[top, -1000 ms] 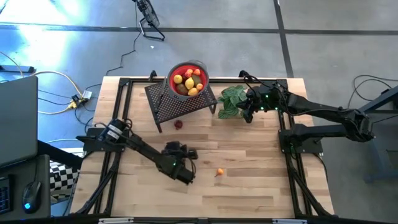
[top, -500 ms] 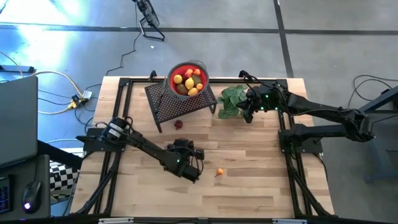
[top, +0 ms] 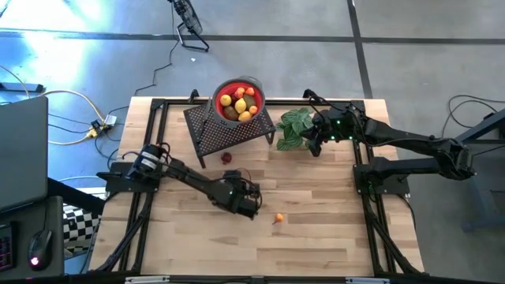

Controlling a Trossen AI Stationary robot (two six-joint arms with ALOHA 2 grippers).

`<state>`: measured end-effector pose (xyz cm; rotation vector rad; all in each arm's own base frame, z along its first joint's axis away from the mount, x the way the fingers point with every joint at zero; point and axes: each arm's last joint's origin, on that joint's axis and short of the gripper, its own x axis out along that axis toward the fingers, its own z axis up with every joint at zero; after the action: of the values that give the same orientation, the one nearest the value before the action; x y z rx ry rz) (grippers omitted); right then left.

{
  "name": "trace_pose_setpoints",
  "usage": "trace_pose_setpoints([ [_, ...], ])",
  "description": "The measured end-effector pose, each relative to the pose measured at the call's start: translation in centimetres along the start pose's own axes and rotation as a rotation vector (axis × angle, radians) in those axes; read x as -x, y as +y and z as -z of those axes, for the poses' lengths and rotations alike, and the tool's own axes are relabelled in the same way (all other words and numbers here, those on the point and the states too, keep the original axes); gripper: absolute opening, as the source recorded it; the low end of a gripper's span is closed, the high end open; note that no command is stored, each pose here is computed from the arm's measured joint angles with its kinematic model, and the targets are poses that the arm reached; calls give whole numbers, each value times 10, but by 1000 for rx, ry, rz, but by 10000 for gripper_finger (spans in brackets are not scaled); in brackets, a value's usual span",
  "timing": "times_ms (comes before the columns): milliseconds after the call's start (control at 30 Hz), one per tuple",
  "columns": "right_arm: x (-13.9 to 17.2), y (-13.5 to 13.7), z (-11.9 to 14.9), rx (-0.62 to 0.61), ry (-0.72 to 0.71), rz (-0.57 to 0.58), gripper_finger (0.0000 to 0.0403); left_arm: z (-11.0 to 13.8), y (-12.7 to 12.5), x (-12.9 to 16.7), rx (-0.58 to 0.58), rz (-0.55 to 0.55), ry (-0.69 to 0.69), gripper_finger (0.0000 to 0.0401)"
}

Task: Pick & Place Fruit
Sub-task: Put the red pomegranate into the red basket on the shelf

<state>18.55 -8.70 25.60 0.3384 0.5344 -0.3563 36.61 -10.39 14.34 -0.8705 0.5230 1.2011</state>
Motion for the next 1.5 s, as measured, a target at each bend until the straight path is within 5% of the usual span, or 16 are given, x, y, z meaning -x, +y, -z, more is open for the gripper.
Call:
trace_pose_setpoints([
  [333, 10, 3, 1, 12, -3, -58, 2, 9, 2, 11, -53, 60, -106, 0],
  [633, 59, 8, 13, -30, -24, -66, 2, 24, 6, 28, -88, 140, -213, 0],
  [867, 85, 11, 18, -27, -104, -70, 2, 33, 16, 41, -6, 187, -288, 0],
  [1233, 91, 14, 3, 96, -279, -91, 2, 28, 27, 42, -24, 114, -314, 0],
  [1500, 89, 15, 4, 127, -267, -115, 3, 12, 23, 20, -79, -73, -132, 3],
])
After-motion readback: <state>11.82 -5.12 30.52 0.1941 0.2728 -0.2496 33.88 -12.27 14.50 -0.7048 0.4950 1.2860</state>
